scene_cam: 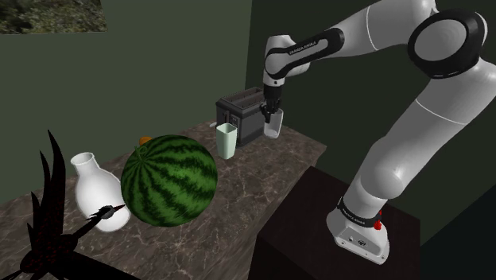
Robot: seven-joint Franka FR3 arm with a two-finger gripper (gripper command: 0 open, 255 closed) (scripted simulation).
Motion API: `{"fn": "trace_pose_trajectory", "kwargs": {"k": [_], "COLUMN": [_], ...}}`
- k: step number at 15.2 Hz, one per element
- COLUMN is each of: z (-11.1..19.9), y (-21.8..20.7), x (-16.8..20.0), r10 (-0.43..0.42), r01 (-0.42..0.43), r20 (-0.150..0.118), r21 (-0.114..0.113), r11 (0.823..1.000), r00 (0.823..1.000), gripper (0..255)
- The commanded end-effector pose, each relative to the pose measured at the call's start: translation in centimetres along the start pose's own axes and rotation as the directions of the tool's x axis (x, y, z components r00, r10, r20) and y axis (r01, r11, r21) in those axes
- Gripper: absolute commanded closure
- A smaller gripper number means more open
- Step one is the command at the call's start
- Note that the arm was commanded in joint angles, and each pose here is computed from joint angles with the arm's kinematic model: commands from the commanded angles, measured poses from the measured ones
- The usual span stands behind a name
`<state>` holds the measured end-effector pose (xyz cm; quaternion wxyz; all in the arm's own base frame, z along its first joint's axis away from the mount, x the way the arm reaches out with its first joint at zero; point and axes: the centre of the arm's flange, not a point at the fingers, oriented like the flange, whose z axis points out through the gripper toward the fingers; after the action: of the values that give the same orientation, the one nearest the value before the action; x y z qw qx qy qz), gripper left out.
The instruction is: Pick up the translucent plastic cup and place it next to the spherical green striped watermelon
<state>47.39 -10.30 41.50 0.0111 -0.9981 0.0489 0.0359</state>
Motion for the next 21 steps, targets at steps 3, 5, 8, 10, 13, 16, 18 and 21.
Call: {"fn": "trace_pose_trajectory", "kwargs": {"k": [3,5,8,10,13,16,18,21], "z": [-2.1,-3.2,-4.8,-5.8,-7.4,-9.0,-10.0,-11.6], "y": [0.0,-0.1,-0.1,-0.1,-0.1,-0.2,-0.2,-0.2], "x": [-0.1,-0.2,-0.3,-0.4,-0.5,-0.6,-0.7,-0.8], "r10": [0.0,0.0,0.0,0.0,0.0,0.0,0.0,0.0], "r01": [0.0,0.0,0.0,0.0,0.0,0.0,0.0,0.0], "r20": [0.0,0.0,0.0,0.0,0.0,0.0,0.0,0.0], "r21": [0.0,0.0,0.0,0.0,0.0,0.0,0.0,0.0], "r11": [1.0,1.0,1.0,1.0,1.0,1.0,1.0,1.0], "r00": [1.0,1.0,1.0,1.0,1.0,1.0,1.0,1.0], "gripper": [255,255,255,255,255,255,255,255]}}
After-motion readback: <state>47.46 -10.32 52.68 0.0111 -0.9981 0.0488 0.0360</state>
